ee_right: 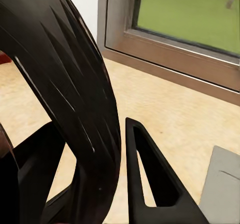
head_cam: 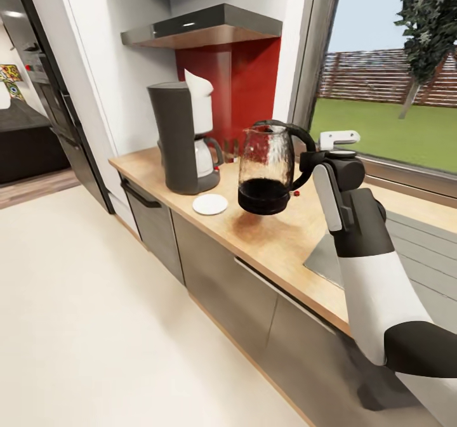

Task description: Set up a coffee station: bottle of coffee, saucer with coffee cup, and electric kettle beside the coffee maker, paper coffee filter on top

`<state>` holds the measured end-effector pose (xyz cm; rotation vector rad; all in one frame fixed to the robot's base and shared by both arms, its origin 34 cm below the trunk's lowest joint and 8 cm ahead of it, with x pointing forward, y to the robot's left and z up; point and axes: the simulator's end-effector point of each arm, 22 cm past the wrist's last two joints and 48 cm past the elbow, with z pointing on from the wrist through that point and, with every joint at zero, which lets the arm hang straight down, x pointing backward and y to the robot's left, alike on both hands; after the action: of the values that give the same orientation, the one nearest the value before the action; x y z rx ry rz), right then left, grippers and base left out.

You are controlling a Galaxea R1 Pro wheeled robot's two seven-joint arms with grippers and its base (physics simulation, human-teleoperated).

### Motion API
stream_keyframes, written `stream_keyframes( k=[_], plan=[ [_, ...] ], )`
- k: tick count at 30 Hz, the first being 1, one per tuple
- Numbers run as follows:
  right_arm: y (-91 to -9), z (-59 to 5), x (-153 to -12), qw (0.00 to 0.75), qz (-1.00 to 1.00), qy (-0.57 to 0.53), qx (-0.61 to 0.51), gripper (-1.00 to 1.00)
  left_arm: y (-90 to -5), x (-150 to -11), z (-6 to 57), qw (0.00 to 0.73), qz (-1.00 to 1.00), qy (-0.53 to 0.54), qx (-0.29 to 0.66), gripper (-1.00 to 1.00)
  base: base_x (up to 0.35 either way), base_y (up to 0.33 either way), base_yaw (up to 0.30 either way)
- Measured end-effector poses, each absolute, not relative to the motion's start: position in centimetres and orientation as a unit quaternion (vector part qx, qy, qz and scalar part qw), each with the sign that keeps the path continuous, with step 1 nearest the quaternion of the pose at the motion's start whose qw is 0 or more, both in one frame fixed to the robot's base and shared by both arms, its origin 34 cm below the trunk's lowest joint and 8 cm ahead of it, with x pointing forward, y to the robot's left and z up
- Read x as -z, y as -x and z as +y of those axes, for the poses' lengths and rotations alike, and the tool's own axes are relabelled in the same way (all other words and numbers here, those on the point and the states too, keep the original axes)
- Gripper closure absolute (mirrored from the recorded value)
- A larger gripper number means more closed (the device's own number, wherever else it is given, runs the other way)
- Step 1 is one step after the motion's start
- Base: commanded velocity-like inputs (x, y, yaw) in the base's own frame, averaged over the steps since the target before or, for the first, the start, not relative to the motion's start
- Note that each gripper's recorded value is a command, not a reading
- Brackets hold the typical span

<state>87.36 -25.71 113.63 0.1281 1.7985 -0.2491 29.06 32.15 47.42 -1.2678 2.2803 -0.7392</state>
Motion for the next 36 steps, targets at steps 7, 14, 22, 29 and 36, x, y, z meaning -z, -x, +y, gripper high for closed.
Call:
stream_keyframes(
  k=[7, 14, 22, 29, 36],
  plan=[
    [-87.41, -25.66, -113.55, 0.613, 0.781, -0.056, 0.107, 1.00, -29.06, -47.40, 32.17, 0.213, 0.822, 0.457, 0.266, -1.00, 0.182, 0.052, 0.000],
    [-87.41, -25.67, -113.55, 0.613, 0.781, -0.056, 0.107, 1.00, -29.06, -47.40, 32.16, 0.213, 0.822, 0.457, 0.266, -1.00, 0.152, 0.020, 0.000],
    [-87.40, -25.62, -113.56, 0.614, 0.780, -0.055, 0.107, 1.00, -29.05, -47.40, 32.16, 0.213, 0.821, 0.457, 0.266, -1.00, 0.077, 0.002, 0.000],
    [-87.41, -25.56, -113.54, 0.614, 0.780, -0.054, 0.107, 1.00, -29.07, -47.40, 32.17, 0.213, 0.821, 0.457, 0.266, -1.00, 0.050, 0.012, 0.000],
    [-87.42, -25.38, -113.53, 0.614, 0.780, -0.052, 0.108, 1.00, -29.07, -47.40, 32.17, 0.213, 0.822, 0.457, 0.266, -1.00, 0.078, 0.021, 0.000]
  ],
)
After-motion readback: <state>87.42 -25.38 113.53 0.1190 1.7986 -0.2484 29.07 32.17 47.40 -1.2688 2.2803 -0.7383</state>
